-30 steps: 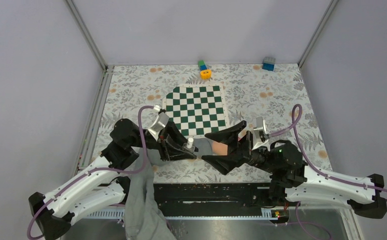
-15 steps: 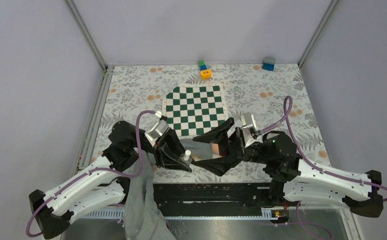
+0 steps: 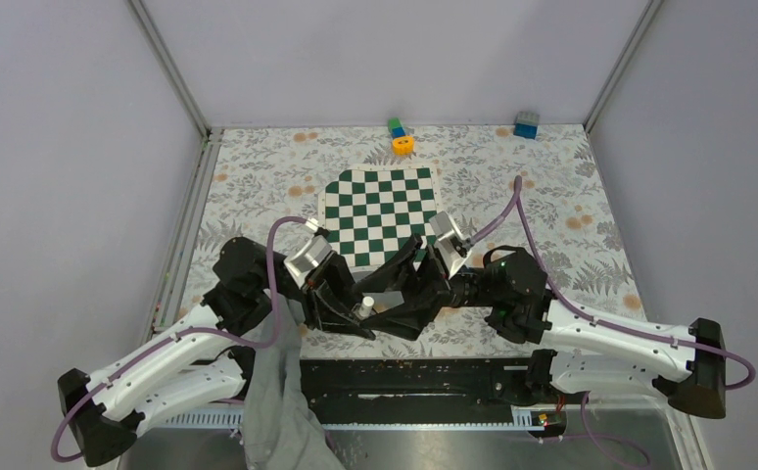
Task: Paint the nails
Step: Screw the nail polish bottle.
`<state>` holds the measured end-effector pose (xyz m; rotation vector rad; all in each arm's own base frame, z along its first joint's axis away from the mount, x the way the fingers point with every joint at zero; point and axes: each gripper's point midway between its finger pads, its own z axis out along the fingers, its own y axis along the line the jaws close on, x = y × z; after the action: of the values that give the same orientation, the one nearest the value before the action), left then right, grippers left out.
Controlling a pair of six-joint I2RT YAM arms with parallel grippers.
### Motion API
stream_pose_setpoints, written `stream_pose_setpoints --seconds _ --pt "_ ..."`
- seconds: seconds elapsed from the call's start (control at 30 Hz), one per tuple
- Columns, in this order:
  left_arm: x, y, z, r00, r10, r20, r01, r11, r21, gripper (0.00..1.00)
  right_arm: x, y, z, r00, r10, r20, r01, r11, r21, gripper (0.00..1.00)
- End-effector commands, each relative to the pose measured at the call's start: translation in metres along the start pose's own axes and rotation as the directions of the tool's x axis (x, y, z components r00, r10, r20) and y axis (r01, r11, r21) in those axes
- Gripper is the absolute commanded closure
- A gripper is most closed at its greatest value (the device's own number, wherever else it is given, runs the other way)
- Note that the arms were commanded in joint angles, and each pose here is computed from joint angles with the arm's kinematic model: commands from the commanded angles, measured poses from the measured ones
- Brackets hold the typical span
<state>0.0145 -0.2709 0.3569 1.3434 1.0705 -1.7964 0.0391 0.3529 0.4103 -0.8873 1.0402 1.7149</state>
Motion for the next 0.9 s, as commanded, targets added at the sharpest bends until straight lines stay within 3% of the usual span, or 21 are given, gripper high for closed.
stream_pose_setpoints --seconds 0.0,0.17,0.33,0.47,0.63,0.8,0.87 --pt "-0.013 -0.011 0.001 0.997 0.078 0.019 -0.079 0.996 0.042 1.0 -0.032 0.024 0.006 0.997 -0.007 0.076 0.015 0.994 -0.107 0.36" --pt "-0.014 -0.009 0.001 0.996 0.083 0.031 -0.084 0.996 0.025 1.0 -0.026 0.023 0.007 0.997 0.021 0.068 -0.014 0.994 -0.113 0.53" --pt "-0.016 -0.008 0.001 0.995 0.094 0.043 -0.095 0.995 0.008 1.0 -0.02 0.02 0.008 0.998 0.033 0.05 -0.027 0.994 -0.106 0.62" --pt "-0.017 -0.007 0.0 0.994 0.103 0.047 -0.103 0.995 -0.01 1.0 -0.014 0.014 0.007 0.999 0.029 0.038 -0.026 0.996 -0.082 0.64" --pt "-0.02 -0.003 -0.002 0.991 0.117 0.063 -0.114 0.992 -0.045 1.0 -0.009 0.009 0.006 1.0 0.015 0.013 -0.014 0.998 -0.062 0.78" --pt "-0.027 0.014 -0.01 0.986 0.139 0.093 -0.124 0.981 -0.152 1.0 0.003 -0.008 0.003 1.0 -0.012 -0.023 0.013 1.0 0.025 1.0" --pt "-0.031 0.026 -0.016 0.984 0.15 0.101 -0.123 0.964 -0.236 1.0 0.005 -0.025 -0.001 1.0 -0.011 -0.015 0.013 0.993 0.116 1.0"
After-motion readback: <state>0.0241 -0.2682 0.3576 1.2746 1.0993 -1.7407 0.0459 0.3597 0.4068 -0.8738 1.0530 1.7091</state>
